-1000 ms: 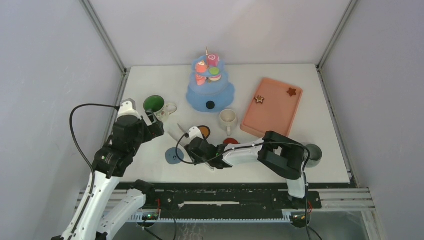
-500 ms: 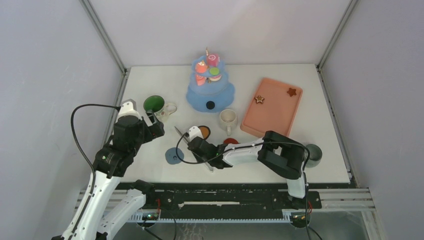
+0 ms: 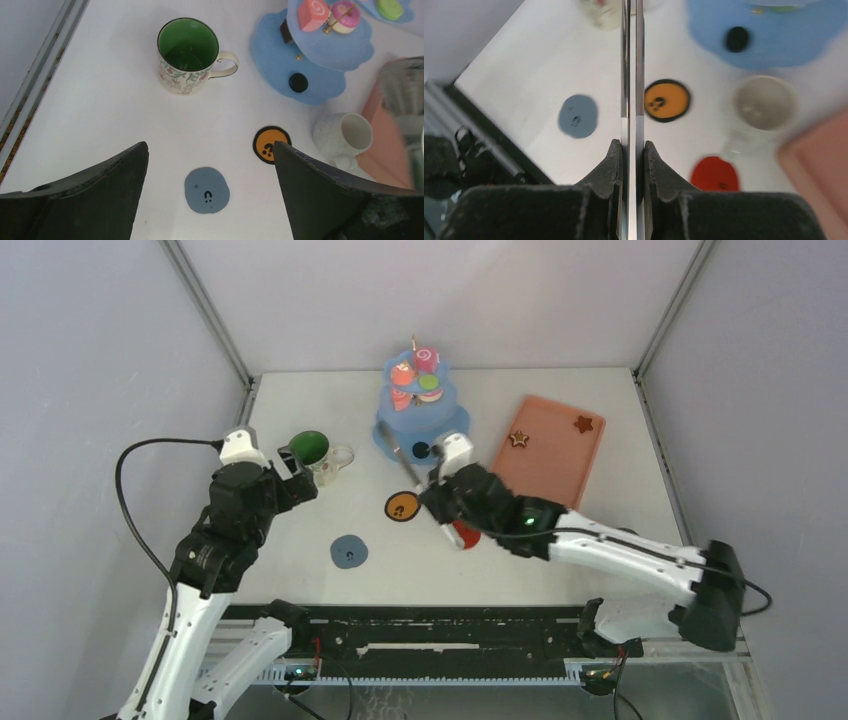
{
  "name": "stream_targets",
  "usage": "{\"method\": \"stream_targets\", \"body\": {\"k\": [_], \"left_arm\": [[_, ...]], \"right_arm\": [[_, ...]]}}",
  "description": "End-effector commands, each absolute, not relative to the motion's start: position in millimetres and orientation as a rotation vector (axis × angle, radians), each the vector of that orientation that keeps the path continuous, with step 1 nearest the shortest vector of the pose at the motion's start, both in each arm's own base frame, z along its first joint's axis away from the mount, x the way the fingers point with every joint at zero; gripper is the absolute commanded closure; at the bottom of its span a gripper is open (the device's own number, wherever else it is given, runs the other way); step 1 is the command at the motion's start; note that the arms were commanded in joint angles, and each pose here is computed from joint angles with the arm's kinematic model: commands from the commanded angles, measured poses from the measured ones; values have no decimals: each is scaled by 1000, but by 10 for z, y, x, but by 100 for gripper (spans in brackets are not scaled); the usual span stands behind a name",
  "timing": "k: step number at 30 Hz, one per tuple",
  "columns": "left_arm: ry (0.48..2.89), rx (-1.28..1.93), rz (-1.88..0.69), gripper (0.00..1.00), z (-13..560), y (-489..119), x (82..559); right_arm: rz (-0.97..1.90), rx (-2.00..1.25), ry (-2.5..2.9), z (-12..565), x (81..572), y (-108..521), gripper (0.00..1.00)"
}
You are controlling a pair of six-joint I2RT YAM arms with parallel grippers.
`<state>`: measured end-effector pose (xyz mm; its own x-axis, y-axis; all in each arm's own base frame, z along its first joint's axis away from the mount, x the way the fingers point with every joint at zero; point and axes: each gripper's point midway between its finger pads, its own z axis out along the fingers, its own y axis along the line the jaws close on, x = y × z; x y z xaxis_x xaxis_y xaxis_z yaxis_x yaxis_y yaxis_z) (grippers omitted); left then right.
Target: Serve the afternoon tea
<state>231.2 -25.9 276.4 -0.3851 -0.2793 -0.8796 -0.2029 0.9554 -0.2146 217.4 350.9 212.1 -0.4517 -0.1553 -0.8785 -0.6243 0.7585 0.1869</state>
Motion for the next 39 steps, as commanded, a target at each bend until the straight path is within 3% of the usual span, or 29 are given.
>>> {"method": "stream_targets", "body": {"k": [1, 7, 12, 21, 39], "left_arm": [[1850, -350, -192, 2, 3184, -346, 2407], [1959, -320, -199, 2, 2918, -477, 2531], [1965, -329, -226, 2, 2835, -517, 2540], [1977, -327, -215, 3, 2778, -511, 2538], [1993, -337, -209, 3, 2705, -498, 2512]], "right_arm": [[479, -283, 2065, 2414, 2539, 2586, 92], [369, 13, 2261, 2154, 2773, 1534, 90], [305, 114, 2376, 1913, 2801, 1147, 82], [191, 201, 2461, 1590, 2968, 1028, 63], [195, 258, 2442, 1489, 3349, 1102, 50]]}}
